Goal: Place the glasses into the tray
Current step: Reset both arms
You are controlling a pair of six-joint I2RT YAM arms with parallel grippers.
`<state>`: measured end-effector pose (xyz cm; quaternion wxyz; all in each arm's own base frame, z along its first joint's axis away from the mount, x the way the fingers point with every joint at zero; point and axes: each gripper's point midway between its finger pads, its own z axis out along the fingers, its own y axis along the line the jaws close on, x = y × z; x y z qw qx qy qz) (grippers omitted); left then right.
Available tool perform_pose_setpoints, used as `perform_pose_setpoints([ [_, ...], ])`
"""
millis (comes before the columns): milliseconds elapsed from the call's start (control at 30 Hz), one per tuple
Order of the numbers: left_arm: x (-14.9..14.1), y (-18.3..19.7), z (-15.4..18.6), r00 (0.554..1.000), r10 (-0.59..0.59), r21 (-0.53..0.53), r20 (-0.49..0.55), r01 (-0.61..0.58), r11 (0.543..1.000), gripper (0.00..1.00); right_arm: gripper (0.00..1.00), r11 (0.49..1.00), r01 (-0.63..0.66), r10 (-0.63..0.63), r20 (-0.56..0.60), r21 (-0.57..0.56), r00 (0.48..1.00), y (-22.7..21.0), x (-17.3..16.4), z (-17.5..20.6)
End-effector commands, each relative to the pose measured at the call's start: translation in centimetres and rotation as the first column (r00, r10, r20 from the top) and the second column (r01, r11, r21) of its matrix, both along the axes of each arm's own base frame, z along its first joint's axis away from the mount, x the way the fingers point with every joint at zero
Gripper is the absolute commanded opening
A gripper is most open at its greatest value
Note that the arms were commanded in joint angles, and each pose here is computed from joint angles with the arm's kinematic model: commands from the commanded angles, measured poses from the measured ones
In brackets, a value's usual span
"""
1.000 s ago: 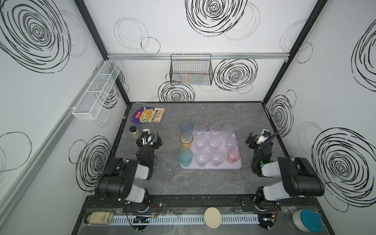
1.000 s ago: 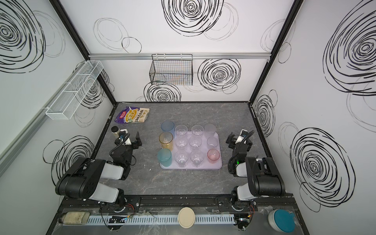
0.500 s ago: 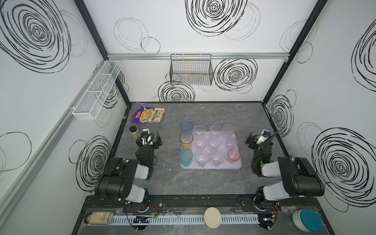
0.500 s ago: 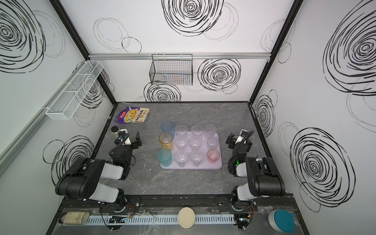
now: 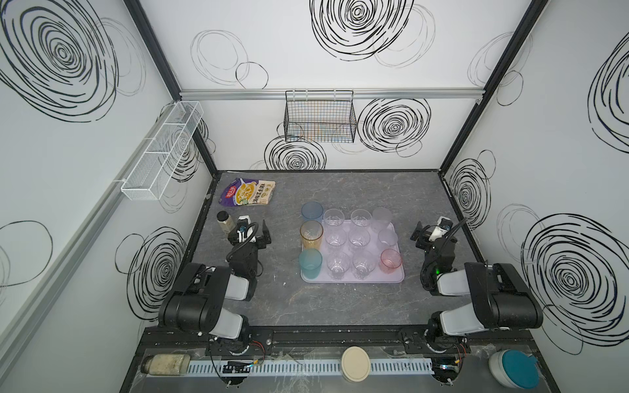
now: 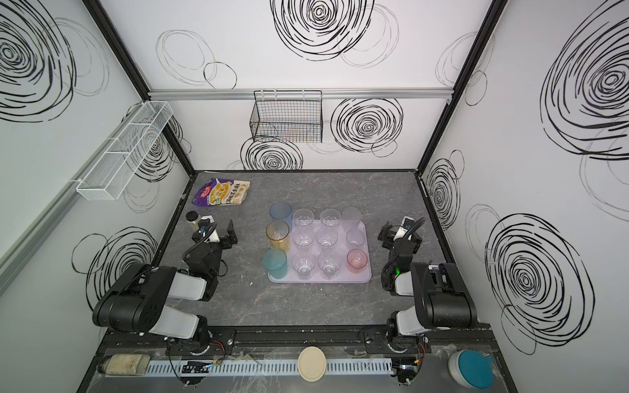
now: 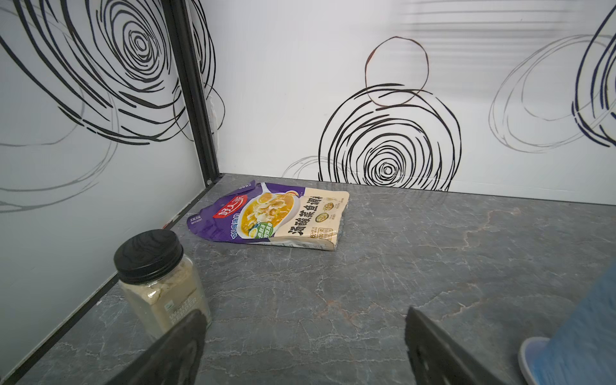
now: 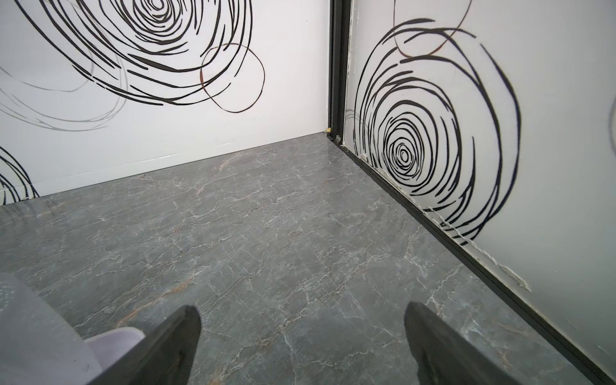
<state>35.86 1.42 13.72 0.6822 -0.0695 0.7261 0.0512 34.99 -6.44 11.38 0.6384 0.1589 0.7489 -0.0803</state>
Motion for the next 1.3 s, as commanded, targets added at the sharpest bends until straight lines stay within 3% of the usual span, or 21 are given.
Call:
perform_pose_setpoints([
  [0,0.12,-0.01,1.58,0.998,0.005,0.002,0.065,-0.005,1.0,0.96,1.0,1.0,0.0,0.0,0.028,-0.002,1.0,0.05,0.42,0.94],
  [1267,0.12,-0.08,1.63,0.998,0.007,0.006,0.066,-0.008,1.0,0.96,1.0,1.0,-0.004,0.005,0.019,-0.019,1.0,0.4,0.58,0.92],
])
